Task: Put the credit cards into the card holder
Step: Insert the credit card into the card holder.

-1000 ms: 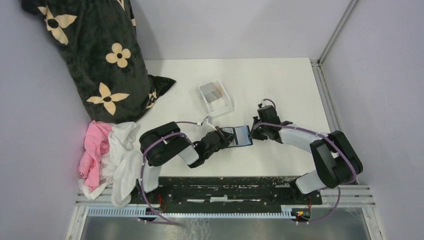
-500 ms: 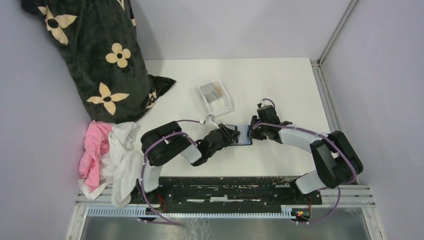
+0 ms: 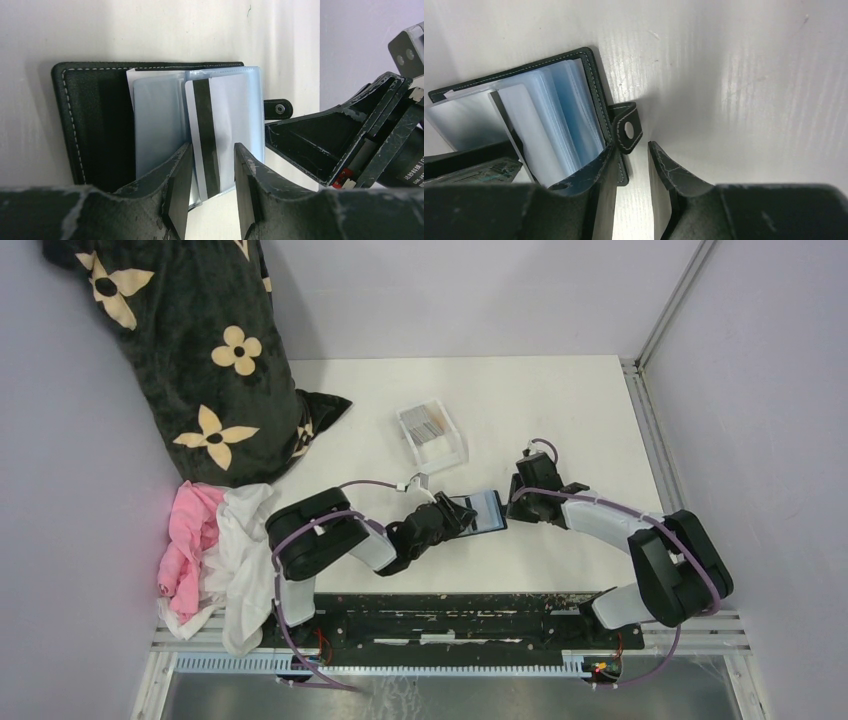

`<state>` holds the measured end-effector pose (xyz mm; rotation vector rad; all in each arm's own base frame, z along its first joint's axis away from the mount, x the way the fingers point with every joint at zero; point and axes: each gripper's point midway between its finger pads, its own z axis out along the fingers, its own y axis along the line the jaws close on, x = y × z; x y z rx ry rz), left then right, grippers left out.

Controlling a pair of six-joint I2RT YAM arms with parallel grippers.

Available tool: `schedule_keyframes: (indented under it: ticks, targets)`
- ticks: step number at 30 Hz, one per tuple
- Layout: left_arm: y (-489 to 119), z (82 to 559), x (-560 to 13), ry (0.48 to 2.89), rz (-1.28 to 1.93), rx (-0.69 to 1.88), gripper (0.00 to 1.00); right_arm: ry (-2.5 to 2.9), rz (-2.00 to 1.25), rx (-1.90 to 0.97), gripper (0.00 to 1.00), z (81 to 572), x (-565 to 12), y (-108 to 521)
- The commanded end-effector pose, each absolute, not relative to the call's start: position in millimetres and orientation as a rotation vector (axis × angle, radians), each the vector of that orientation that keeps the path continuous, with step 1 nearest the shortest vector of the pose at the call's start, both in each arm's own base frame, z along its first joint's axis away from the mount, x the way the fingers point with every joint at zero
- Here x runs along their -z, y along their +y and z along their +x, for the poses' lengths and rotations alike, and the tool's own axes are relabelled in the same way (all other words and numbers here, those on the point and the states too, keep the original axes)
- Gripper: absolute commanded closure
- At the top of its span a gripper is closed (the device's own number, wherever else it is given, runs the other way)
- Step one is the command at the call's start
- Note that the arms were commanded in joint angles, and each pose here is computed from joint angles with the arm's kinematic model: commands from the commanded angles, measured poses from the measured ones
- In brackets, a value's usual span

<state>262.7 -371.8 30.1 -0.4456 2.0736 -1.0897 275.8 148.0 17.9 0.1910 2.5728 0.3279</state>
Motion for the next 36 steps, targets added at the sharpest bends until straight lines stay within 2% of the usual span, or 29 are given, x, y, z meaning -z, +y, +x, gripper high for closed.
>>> schedule_keyframes:
  ticks: [1,14,30,36]
  targets:
    - [-357,252,-13,2.137,-0.364,0.977,0.56,2.533,0.19,-0.266,0.66,280,-28,138]
    - [-344,258,-30,2.08,-0.327,0.917,0.61,2.526,0.184,-0.271,0.68,286,-33,141]
    - [-336,268,-31,2.07,-0.222,0.761,0.88,2.531,0.172,-0.273,0.77,291,-31,144]
    - [-340,269,-26,2.092,-0.177,0.723,0.93,2.541,0.168,-0.277,0.78,291,-27,145]
